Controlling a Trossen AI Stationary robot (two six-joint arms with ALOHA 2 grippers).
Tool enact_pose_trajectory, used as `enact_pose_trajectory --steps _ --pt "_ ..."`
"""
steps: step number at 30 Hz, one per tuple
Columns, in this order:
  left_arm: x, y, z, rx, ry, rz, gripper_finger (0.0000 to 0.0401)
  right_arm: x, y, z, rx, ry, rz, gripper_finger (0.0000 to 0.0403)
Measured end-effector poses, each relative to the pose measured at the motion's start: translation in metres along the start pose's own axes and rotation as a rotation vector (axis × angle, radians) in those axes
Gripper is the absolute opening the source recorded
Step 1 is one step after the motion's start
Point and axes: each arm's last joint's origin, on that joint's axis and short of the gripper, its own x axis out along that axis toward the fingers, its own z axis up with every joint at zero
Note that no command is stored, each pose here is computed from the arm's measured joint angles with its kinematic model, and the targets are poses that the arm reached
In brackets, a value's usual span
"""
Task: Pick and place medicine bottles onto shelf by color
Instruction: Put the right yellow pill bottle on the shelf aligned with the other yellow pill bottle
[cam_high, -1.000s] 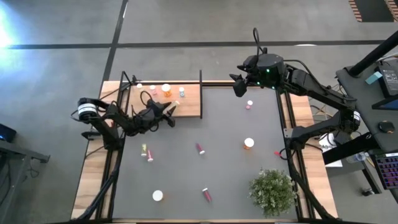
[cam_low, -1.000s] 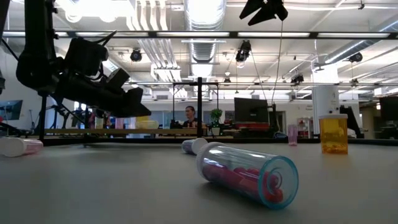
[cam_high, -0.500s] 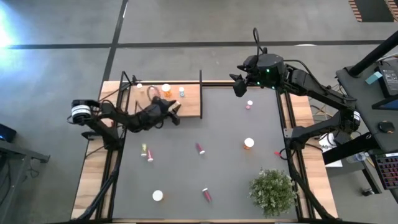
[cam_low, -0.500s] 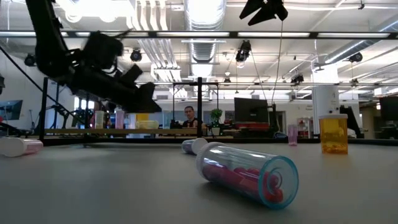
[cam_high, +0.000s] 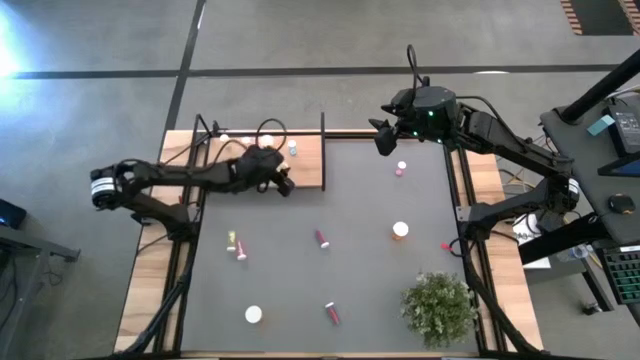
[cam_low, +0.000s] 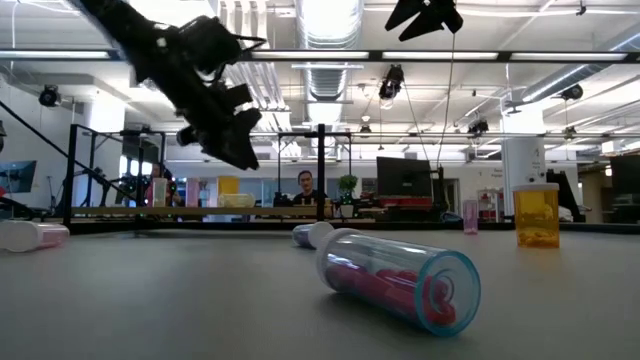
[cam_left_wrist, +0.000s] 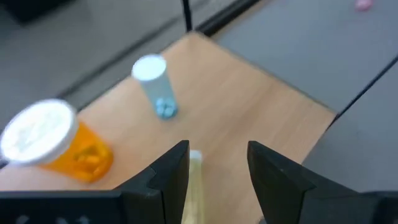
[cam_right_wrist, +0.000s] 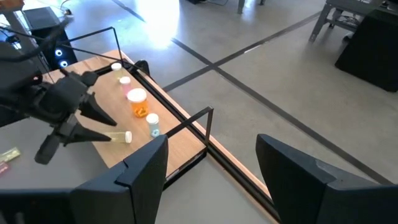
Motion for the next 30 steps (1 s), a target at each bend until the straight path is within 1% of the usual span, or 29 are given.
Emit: enact_pose_trajectory --steps 4,6,9,12,14,17,30 --pt "-0.002 0.0 0.023 0.022 0.136 0.031 0.0146 0.0 0.0 0.0 0.0 0.0 0.0 0.0233" --pt "0.0 0.0 0.033 0.004 0.18 0.04 0.0146 0.0 0.0 0.0 0.0 0.0 0.0 0.0233" --pt "0.008 0.003 0.037 -0.034 0.276 0.049 0.0146 0.0 0.0 0.0 0.0 -0.001 0.0 0.0233" --pt "0.02 0.004 0.036 -0.06 0.356 0.056 0.0146 0.0 0.0 0.0 0.0 0.0 0.0 0.0233" --pt "0.026 0.003 0.036 -0.082 0.381 0.05 0.0146 0.0 0.0 0.0 0.0 0.0 0.0 0.0233" --pt "0.032 0.002 0.034 -0.078 0.401 0.054 0.0146 0.0 0.0 0.0 0.0 0.0 0.0 0.0233" --pt "0.052 0.004 0.027 -0.072 0.424 0.089 0.0146 0.0 0.0 0.0 0.0 -0.001 0.001 0.0233"
